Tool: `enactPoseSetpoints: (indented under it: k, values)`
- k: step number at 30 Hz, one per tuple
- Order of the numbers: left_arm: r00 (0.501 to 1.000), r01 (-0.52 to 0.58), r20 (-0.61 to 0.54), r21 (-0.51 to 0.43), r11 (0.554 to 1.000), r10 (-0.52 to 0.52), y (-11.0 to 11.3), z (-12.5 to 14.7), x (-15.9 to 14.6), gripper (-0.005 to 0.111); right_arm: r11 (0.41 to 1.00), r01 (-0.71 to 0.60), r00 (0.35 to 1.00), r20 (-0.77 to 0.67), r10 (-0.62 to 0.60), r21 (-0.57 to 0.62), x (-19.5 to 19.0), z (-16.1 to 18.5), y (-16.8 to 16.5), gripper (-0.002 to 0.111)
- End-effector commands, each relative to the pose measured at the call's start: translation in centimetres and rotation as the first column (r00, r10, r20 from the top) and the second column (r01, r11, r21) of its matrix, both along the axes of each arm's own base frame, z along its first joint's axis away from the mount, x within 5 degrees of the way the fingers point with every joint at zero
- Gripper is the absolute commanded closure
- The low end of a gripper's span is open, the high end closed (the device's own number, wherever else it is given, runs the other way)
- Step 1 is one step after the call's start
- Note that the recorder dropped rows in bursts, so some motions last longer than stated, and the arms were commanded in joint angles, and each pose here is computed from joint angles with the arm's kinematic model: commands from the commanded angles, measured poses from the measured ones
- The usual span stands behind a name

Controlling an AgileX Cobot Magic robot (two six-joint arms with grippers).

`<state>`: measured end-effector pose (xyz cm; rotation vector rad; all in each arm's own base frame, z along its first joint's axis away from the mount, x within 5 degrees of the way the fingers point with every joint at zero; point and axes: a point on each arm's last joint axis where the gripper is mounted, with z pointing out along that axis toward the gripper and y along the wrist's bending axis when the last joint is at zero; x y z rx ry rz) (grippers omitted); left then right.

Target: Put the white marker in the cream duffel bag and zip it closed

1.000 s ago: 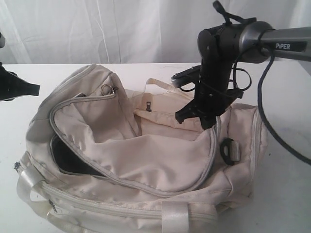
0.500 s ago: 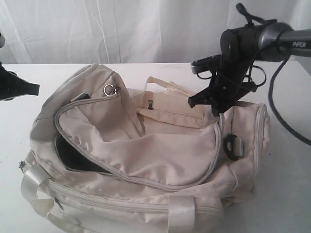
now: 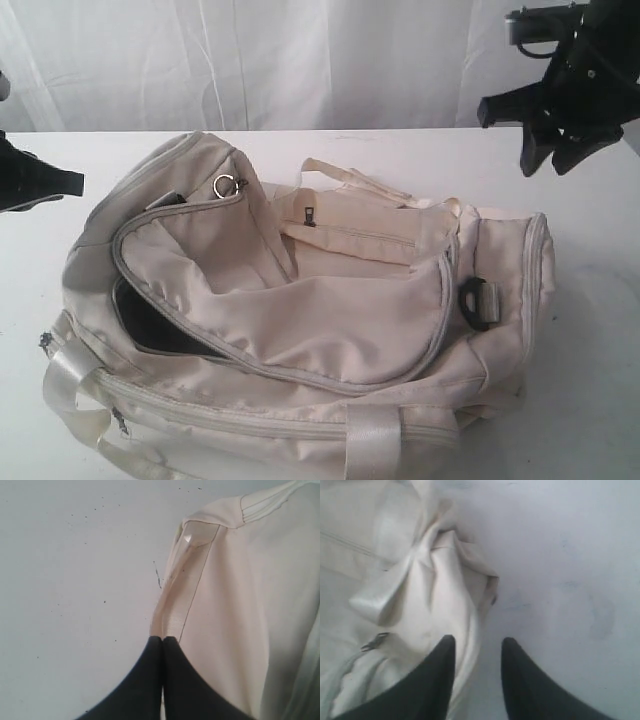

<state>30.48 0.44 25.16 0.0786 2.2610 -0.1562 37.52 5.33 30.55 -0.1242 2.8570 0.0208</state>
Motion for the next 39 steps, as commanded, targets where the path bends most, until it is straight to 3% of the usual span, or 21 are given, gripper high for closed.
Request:
enactPoseSetpoints:
  k: [1,3,8,15,17,19,21,25,31,33,36,37,39]
  values:
    - [1.0,0.01,-0.026,-0.03,0.999,-0.011,-0.3,-0.2,0.0,0.107,0.981,0.026,1.0,-0.006,-0.026,0.191,-0.8,1.2,1.2,0.052]
    - [1.0,0.012,-0.025,-0.027,1.0,-0.013,-0.3,-0.2,0.0,0.107,0.975,0.043,0.999,-0.015,-0.04,0.22,-0.9,1.2,1.5,0.046]
    - [1.0,0.012,-0.025,-0.027,1.0,-0.013,-0.3,-0.2,0.0,0.107,0.987,0.116,0.991,-0.081,-0.107,0.114,-1.4,-1.1,0.5,0.046]
    - [1.0,0.011,-0.023,-0.026,1.0,-0.011,-0.3,-0.2,0.0,0.107,0.979,0.148,0.965,-0.239,-0.112,0.141,-3.1,-4.9,0.9,0.046]
    - [1.0,0.01,-0.022,-0.025,1.0,-0.01,-0.3,-0.2,0.0,0.107,0.979,0.148,0.963,-0.248,-0.11,0.138,-3.3,-5.1,0.8,0.055]
    - [1.0,0.01,-0.022,-0.025,1.0,-0.01,-0.3,-0.2,0.0,0.107,0.978,0.147,0.971,-0.209,-0.115,0.146,-2.9,-5.1,0.9,0.091]
    - [1.0,0.011,-0.024,-0.026,1.0,-0.011,-0.3,-0.2,0.0,0.107,0.978,0.143,0.983,-0.138,-0.122,0.149,-2.2,-5.0,0.8,0.108]
    - [1.0,0.012,-0.025,-0.027,1.0,-0.013,-0.3,-0.2,0.0,0.107,0.977,0.153,0.987,0.028,-0.159,0.146,-0.8,-4.7,0.5,0.108]
    - [1.0,-0.015,-0.028,-0.054,0.998,0.013,-0.3,-0.2,0.0,0.107,0.982,0.127,0.979,0.145,-0.146,0.137,0.7,-5.0,0.3,0.108]
    - [1.0,-0.026,-0.014,-0.047,0.999,0.025,-0.2,-0.1,0.1,0.107,0.983,0.127,0.98,0.138,-0.146,0.136,0.6,-5.1,0.3,0.1]
    - [1.0,-0.006,-0.017,-0.06,0.998,0.005,-0.4,0.4,0.3,0.106,0.984,0.133,0.988,0.064,-0.141,0.117,0.0,-5.3,0.2,0.075]
    - [1.0,0.009,-0.023,-0.068,0.998,-0.01,-0.5,0.6,0.3,0.103,0.985,0.135,0.989,0.043,-0.14,0.111,-0.2,-5.4,0.2,0.072]
    - [0.999,0.044,-0.009,-0.085,0.995,-0.045,-0.8,2.0,0.7,0.085,0.992,0.097,0.995,-0.021,-0.096,0.082,-0.8,-5.6,0.1,0.069]
